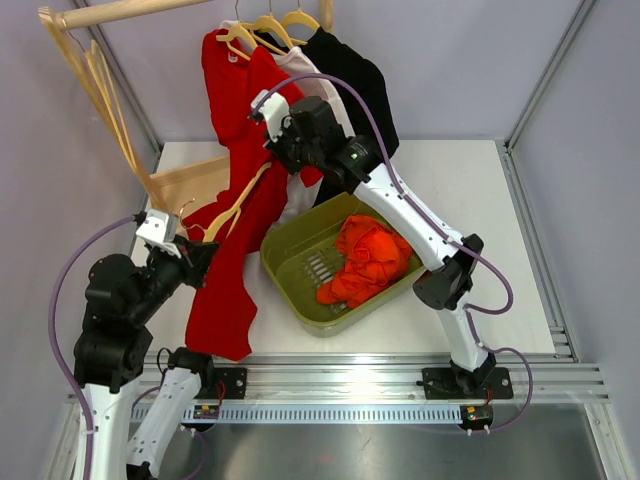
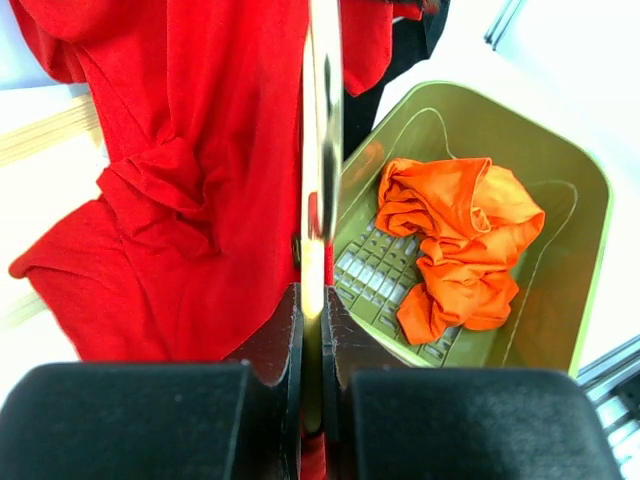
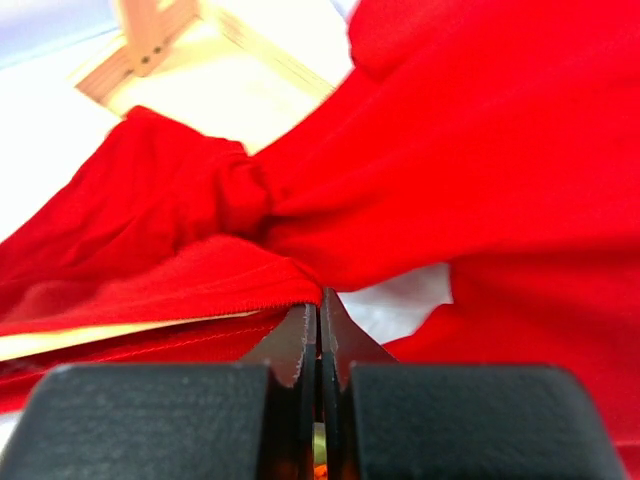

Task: Remove the t-shirt from the hanger
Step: Remove the tshirt from the hanger

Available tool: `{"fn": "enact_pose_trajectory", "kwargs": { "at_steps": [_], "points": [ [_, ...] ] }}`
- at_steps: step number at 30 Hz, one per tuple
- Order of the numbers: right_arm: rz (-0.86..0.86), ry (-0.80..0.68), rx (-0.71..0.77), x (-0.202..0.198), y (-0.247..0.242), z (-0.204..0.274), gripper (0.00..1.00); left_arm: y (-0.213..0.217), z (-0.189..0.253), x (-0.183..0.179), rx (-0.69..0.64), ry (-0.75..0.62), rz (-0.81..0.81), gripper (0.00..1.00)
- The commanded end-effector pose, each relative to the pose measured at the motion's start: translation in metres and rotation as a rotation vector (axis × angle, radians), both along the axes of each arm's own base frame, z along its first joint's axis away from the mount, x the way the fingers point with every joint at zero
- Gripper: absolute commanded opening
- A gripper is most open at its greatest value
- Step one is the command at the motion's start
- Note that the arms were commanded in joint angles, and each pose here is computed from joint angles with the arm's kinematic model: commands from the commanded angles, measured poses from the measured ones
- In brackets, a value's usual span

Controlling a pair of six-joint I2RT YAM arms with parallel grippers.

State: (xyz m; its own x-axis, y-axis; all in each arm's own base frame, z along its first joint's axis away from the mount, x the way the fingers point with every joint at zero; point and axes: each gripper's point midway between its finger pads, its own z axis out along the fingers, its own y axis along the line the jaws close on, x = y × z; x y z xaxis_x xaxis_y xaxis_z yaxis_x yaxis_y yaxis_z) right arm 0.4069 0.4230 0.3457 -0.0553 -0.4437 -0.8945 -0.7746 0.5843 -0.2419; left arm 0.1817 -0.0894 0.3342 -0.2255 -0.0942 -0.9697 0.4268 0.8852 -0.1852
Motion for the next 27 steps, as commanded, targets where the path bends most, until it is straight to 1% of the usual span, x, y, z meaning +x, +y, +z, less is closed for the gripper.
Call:
{"fn": "enact_pose_trajectory", "kwargs": {
  "at_steps": [1,3,4,6,8,9,11,12,14,15,17,18,19,21,23,24,25,26,27],
  "points": [
    [-0.257,-0.136,0.041,0.079,-0.064,0.029,0.0,-0.001,0.01,-0.022,0.034,-0.04,-0.045,0.0],
    [-0.277,-0.113,0.033,0.092,-0.077,0.019,0.0,-0.004,0.014,-0.027,0.026,-0.062,-0.069,0.0],
    [-0.282,-0.1,0.024,0.097,-0.081,0.011,0.0,-0.01,0.017,-0.031,0.015,-0.07,-0.106,0.0],
    [-0.258,-0.062,0.017,0.101,-0.082,-0.003,0.0,-0.015,0.026,-0.036,0.002,-0.109,-0.138,0.0],
    [-0.224,-0.021,0.008,0.099,-0.08,-0.017,0.0,-0.018,0.033,-0.037,-0.018,-0.137,-0.149,0.0],
    [-0.165,0.018,0.014,0.092,-0.071,-0.025,0.0,-0.017,0.037,-0.037,-0.026,-0.149,-0.143,0.0],
    [-0.112,0.069,0.013,0.083,-0.064,-0.039,0.0,-0.015,0.048,-0.038,-0.04,-0.188,-0.124,0.0],
    [-0.031,0.106,0.027,0.069,-0.055,-0.041,0.0,-0.012,0.05,-0.035,-0.044,-0.192,-0.104,0.0],
    [0.035,0.157,0.043,0.057,-0.047,-0.051,0.0,-0.001,0.053,-0.023,-0.069,-0.206,-0.017,0.0],
    [0.138,0.186,0.069,0.039,-0.037,-0.048,0.0,0.002,0.055,-0.02,-0.084,-0.215,0.011,0.0],
    [0.224,0.219,0.088,0.024,-0.029,-0.049,0.0,0.015,0.06,-0.007,-0.135,-0.233,0.108,0.0],
    [0.314,0.244,0.11,0.008,-0.023,-0.045,0.0,0.018,0.051,0.0,-0.144,-0.217,0.139,0.0],
    [0.365,0.254,0.118,-0.002,-0.02,-0.043,0.0,0.024,0.055,0.007,-0.174,-0.235,0.187,0.0],
    [0.475,0.292,0.137,-0.023,-0.015,-0.042,0.0,0.029,0.05,0.014,-0.195,-0.237,0.221,0.0],
    [0.544,0.305,0.135,-0.035,-0.012,-0.044,0.0,0.033,0.046,0.021,-0.212,-0.243,0.255,0.0],
    [0.581,0.34,0.128,-0.045,-0.011,-0.049,0.0,0.034,0.046,0.022,-0.215,-0.249,0.259,0.0],
    [0.606,0.352,0.117,-0.052,-0.009,-0.052,0.03,0.034,0.046,0.023,-0.218,-0.258,0.263,0.0],
    [0.65,0.315,0.098,-0.056,-0.009,-0.05,0.07,0.035,0.047,0.023,-0.215,-0.264,0.263,0.0],
    [0.683,0.365,0.068,-0.07,-0.007,-0.062,0.18,0.035,0.047,0.024,-0.214,-0.264,0.263,0.0]
  ]
}}
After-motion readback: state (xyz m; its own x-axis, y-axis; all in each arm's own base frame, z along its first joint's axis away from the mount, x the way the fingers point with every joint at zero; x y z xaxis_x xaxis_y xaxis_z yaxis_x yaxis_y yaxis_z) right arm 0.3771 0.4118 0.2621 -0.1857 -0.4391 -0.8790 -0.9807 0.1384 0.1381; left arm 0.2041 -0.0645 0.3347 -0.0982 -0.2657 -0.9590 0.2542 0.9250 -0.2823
